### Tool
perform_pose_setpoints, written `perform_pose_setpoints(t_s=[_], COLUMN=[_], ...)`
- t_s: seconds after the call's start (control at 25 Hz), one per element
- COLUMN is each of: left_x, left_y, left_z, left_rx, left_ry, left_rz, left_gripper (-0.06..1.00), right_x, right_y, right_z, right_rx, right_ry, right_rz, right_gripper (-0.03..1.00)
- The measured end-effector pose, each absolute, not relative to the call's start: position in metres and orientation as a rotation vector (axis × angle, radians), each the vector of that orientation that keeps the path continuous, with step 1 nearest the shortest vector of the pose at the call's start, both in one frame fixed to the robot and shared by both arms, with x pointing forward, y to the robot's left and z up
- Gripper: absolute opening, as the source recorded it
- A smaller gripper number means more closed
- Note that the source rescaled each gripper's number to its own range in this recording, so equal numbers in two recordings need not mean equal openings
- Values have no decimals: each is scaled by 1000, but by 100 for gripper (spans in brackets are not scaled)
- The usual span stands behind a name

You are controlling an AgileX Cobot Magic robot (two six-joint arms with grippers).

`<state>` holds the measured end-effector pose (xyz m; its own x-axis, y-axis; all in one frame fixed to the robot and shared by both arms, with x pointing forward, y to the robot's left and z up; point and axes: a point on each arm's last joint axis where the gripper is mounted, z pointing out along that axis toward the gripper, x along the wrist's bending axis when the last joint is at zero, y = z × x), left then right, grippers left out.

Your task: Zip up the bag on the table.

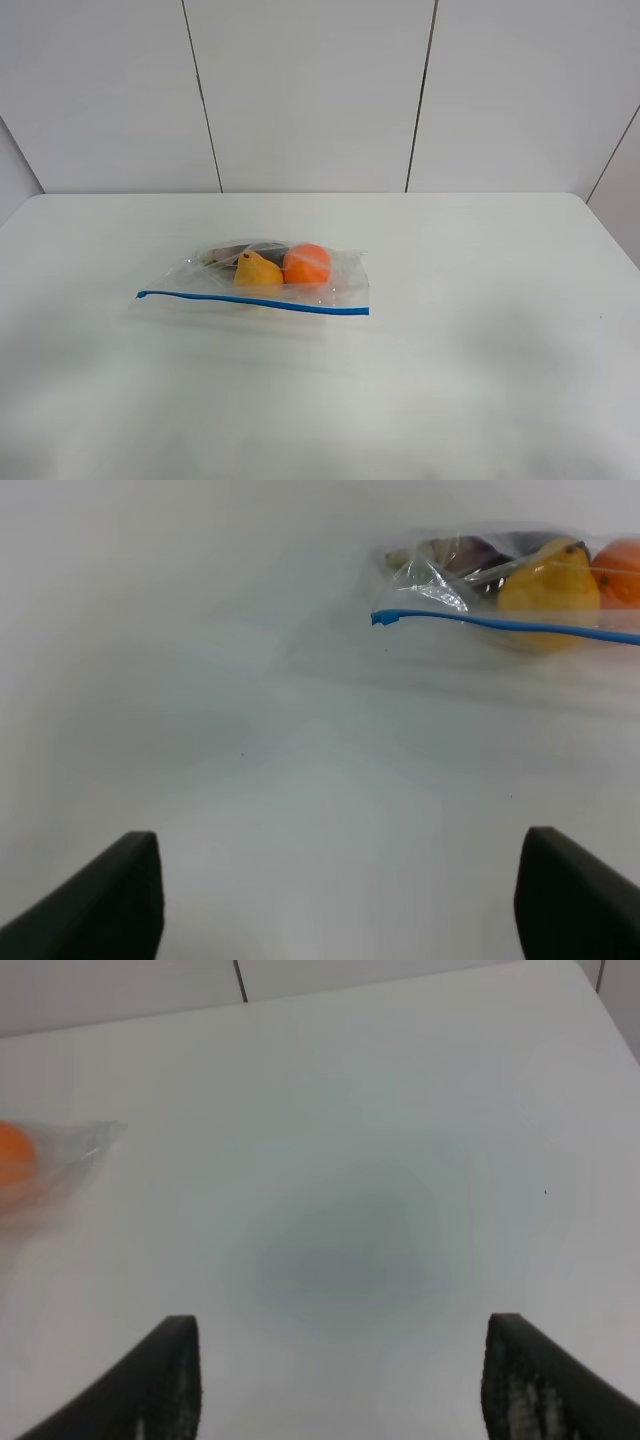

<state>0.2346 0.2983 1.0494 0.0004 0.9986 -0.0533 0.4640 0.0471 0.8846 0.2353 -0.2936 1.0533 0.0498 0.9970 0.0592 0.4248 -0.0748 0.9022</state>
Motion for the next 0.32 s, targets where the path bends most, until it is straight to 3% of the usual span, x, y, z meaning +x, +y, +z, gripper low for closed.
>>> perform_pose_setpoints(t_s=[0.32], left_x=[235], left_y=[298], left_z=[1049], left_rx=[1518], left_ry=[1567], left_rz=[892], left_gripper=[88], right_x=[235], right_y=[-294], right_z=[1053], right_rx=[1598], right_ry=[1464], right_rz=[992], right_gripper=[100])
